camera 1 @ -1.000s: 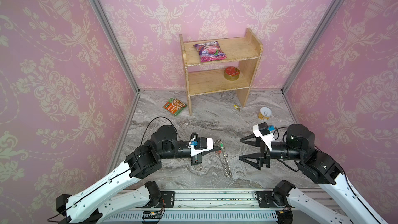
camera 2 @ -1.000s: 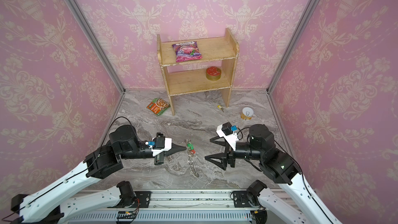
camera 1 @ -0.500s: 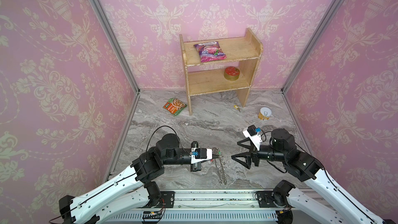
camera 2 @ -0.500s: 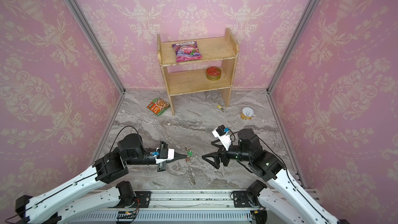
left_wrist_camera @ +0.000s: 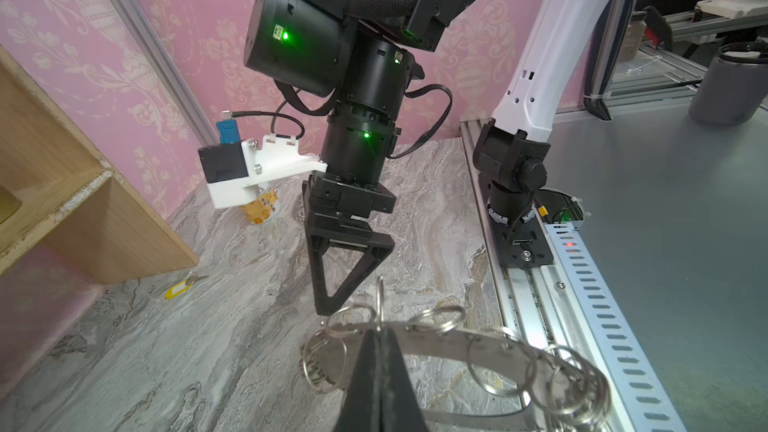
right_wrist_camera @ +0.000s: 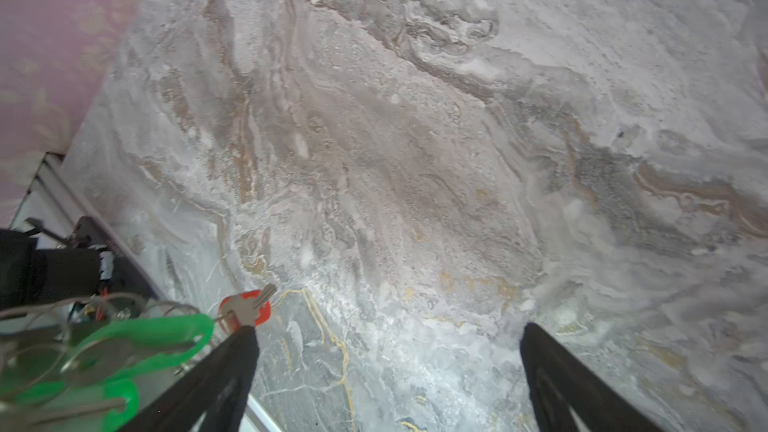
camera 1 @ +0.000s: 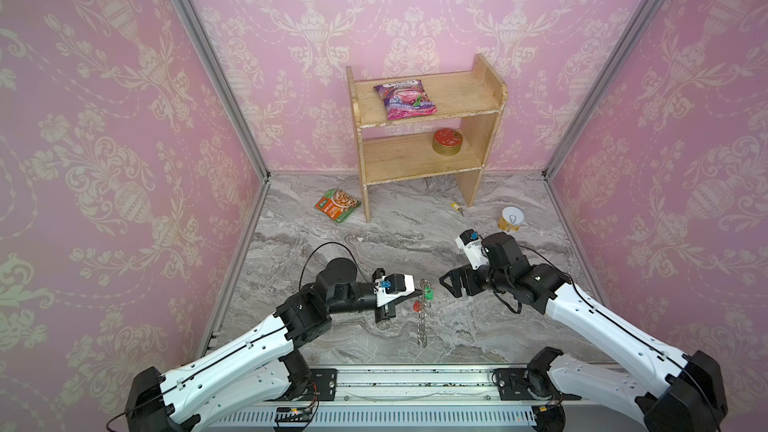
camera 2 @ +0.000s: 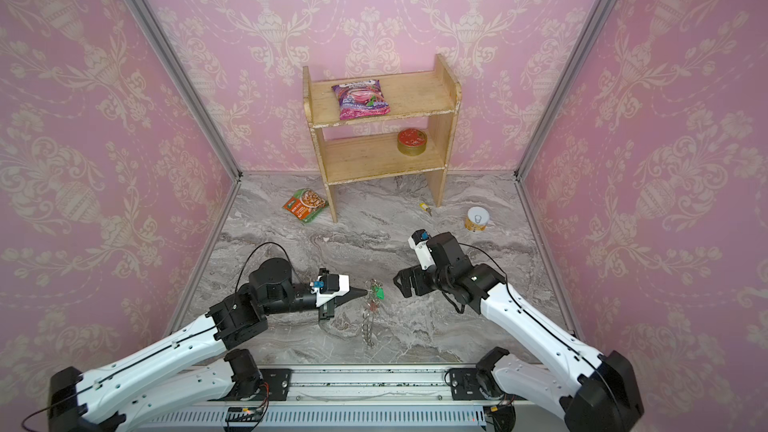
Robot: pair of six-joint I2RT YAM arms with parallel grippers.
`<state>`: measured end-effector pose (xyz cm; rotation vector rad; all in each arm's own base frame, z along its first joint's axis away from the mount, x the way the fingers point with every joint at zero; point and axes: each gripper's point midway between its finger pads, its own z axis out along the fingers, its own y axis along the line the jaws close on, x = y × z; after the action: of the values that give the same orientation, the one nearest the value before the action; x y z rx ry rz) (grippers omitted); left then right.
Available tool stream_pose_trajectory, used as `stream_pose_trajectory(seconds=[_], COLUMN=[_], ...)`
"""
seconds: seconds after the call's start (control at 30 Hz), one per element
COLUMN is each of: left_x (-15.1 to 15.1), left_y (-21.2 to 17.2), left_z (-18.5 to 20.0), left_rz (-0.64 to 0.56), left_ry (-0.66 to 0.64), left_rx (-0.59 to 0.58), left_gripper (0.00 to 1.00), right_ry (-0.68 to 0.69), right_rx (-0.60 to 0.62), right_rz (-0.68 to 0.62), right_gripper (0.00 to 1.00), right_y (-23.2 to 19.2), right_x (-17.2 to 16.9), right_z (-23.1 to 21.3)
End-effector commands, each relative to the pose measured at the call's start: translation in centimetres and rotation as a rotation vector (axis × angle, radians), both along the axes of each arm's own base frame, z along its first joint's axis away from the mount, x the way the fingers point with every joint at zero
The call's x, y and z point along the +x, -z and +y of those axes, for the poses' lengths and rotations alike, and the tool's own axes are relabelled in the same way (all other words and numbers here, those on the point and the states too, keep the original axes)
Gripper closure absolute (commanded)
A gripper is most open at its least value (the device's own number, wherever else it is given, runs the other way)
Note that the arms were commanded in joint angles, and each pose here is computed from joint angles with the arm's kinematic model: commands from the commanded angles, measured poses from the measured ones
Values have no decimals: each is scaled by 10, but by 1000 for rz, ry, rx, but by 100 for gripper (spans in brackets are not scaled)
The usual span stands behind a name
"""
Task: Put the keys on the keyring
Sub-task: 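Move the open right gripper toward the yellow-tagged key near the shelf, then lower the open right gripper over the yellow-tagged key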
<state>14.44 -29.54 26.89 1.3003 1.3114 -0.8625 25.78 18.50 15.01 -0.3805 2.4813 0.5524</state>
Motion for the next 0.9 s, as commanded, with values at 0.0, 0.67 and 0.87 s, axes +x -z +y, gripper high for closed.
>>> stream_pose_trajectory(seconds=[0.0,0.67,0.87], left_x=[1,19,26], left_y=[-24,-15,-11], left_z=[0,6,5], left_rz=[8,83,105], left_ry=[28,-17,-22], left_rx=[-105,-116,-113], left_gripper=[100,100,100], right_ry=[160,302,312], right_rx=[-83,-203,-194], right_rz=[-31,96,144], right_gripper=[0,12,18], right_y=[-6,84,91], right_x=[52,260,276], right_z=[-20,-71,-80])
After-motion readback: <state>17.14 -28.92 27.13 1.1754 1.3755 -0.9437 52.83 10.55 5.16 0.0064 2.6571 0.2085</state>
